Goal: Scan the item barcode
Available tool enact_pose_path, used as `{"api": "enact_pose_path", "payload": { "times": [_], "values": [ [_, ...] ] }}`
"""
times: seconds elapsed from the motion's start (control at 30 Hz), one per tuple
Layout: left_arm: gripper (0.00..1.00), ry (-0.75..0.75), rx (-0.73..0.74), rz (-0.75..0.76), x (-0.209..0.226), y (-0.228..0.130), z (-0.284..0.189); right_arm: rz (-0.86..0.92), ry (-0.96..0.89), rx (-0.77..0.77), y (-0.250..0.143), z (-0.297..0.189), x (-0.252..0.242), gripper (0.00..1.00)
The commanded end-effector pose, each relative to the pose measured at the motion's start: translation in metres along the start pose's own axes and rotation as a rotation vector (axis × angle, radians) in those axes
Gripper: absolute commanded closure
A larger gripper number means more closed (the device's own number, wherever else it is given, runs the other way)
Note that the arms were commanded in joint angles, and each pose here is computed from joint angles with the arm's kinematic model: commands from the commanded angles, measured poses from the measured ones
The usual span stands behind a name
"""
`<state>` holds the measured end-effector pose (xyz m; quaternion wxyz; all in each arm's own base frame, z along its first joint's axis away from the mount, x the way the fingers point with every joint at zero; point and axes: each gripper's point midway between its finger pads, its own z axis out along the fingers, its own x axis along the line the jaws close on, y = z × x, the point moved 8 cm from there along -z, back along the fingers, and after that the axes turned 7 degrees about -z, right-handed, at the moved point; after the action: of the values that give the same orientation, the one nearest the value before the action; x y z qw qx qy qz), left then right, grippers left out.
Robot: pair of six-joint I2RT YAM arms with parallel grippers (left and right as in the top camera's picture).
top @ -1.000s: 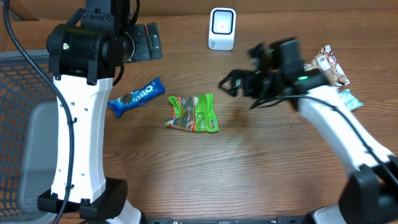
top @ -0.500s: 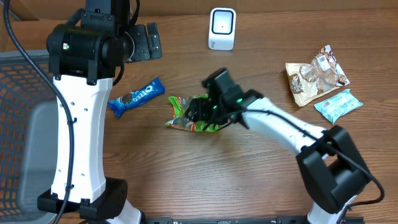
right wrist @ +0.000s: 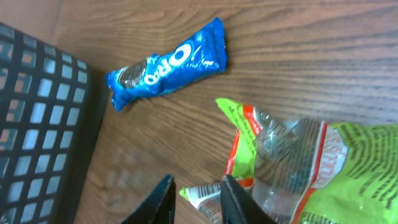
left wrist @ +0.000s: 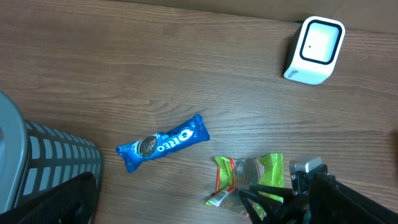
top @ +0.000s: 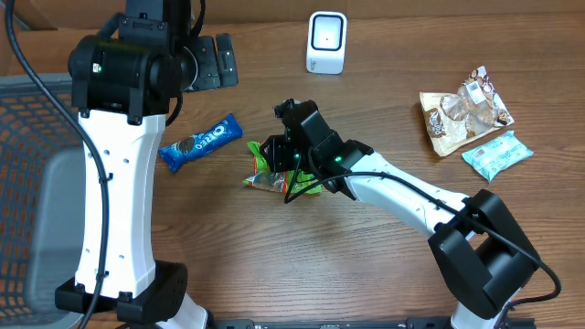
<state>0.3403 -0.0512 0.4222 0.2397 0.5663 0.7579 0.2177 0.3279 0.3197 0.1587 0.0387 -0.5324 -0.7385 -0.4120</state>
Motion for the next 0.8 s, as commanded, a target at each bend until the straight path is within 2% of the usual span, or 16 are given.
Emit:
{"api": "enact_pose_path", "payload": {
  "times": [0.0,0.03,0.17,0.4,0.57,0.67,0.77],
  "values": [
    [0.00,0.012,-0.006,0.019,0.001,0.001,0.001,0.003,-0.054,0.009,-0.006,0.014,-0.013,0.77],
    [0.00,0.011,-0.006,0.019,0.001,0.001,0.001,0.008,-0.054,0.022,-0.009,0.017,-0.015,0.77],
    [0.00,0.012,-0.006,0.019,0.001,0.001,0.001,0.240,-0.054,0.216,-0.049,0.044,-0.033,0.82],
    [0.00,0.012,-0.006,0.019,0.001,0.001,0.001,0.348,-0.003,0.375,-0.070,0.045,-0.036,0.83],
    [0.00,0.011,-0.007,0.019,0.001,0.001,0.001,0.268,0.082,0.468,-0.070,0.036,-0.035,0.79],
    [0.00,0.012,-0.006,0.019,0.001,0.001,0.001,0.197,0.072,0.518,-0.061,0.023,-0.044,0.76],
    [0.00,0.012,-0.006,0.019,0.001,0.001,0.001,0.057,0.083,0.549,-0.042,0.005,-0.054,0.69]
  ]
}}
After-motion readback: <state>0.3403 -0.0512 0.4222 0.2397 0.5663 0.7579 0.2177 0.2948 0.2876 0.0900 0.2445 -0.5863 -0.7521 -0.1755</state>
